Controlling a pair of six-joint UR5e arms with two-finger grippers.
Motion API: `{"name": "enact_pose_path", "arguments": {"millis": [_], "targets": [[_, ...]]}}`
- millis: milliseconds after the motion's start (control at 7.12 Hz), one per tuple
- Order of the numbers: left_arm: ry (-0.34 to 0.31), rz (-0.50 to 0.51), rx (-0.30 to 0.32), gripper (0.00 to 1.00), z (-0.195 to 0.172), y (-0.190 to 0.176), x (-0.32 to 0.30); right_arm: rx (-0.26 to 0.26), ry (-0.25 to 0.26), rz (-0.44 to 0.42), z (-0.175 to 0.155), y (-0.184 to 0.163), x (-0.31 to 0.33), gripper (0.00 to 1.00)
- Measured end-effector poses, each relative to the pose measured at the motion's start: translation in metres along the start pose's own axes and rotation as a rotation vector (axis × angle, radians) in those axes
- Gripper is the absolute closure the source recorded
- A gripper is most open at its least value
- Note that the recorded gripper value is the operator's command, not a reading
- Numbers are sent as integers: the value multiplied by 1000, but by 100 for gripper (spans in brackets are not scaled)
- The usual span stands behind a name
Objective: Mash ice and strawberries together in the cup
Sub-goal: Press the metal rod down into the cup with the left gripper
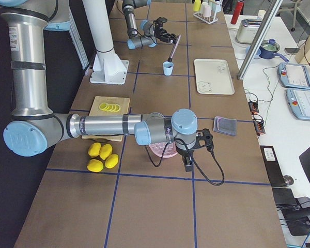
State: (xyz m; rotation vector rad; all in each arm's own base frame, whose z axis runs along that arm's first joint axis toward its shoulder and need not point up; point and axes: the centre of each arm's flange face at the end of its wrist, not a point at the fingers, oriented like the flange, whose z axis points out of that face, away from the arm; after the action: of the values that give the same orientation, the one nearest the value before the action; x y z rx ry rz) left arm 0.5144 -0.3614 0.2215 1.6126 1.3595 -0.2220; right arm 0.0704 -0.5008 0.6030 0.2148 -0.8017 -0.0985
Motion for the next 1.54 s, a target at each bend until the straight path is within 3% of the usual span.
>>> {"name": "enact_pose_path", "arguments": {"millis": [1544], "targets": [[-24, 40, -49, 100, 1, 31, -16, -2, 1, 0, 1, 0, 1, 0]]}}
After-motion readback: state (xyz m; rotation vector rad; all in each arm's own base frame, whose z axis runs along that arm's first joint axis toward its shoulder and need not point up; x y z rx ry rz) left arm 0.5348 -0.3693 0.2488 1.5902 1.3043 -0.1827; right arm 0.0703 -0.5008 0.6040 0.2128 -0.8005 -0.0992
